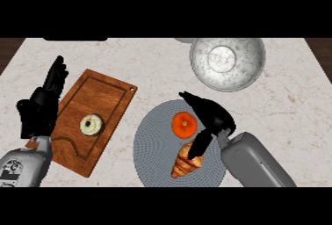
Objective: Pick the squash from the placemat and place it in the bowl
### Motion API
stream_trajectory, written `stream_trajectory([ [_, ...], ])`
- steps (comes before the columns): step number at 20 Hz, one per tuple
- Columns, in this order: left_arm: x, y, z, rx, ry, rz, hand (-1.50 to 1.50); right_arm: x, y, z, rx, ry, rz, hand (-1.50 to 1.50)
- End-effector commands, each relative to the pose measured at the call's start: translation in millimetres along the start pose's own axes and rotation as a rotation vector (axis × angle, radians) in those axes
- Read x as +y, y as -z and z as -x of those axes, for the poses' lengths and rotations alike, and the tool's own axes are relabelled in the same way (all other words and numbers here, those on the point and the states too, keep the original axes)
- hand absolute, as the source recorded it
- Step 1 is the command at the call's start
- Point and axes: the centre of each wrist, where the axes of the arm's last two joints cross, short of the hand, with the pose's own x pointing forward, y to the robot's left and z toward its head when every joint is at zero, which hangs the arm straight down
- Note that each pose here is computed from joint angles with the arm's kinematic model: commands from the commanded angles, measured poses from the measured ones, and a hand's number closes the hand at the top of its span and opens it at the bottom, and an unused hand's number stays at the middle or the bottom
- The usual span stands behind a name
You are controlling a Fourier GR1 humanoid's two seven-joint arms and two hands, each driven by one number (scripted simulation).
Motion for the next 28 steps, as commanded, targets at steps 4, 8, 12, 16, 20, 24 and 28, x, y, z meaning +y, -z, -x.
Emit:
stream_trajectory([
  [4,0.5,6.3,13.9,0.011,-0.019,0.013,0.00,11.3,15.7,1.8,-0.005,-0.012,-0.025,-1.50],
  [8,12.1,-3.7,-21.1,-0.003,-0.006,0.016,0.00,13.5,35.0,25.5,-0.012,0.011,-0.027,-1.50],
  [12,-8.4,-18.3,-0.5,-0.002,0.001,0.009,0.00,32.3,46.8,9.5,-0.060,-0.118,0.010,1.50],
  [16,-10.7,-3.8,-16.8,0.011,0.001,0.008,0.00,31.4,46.6,-1.7,-0.085,-0.106,0.012,1.50],
  [20,1.2,5.4,0.5,-0.008,-0.014,-0.018,0.00,42.3,45.8,29.4,-0.105,-0.096,0.018,1.50],
  [24,-4.0,13.4,-1.2,0.022,0.013,-0.002,0.00,42.9,29.4,14.6,-0.151,-0.078,0.041,1.50],
  [28,-6.9,9.1,-8.4,-0.029,0.001,0.031,0.00,96.0,39.0,-12.4,-0.233,-0.327,0.218,1.50],
])
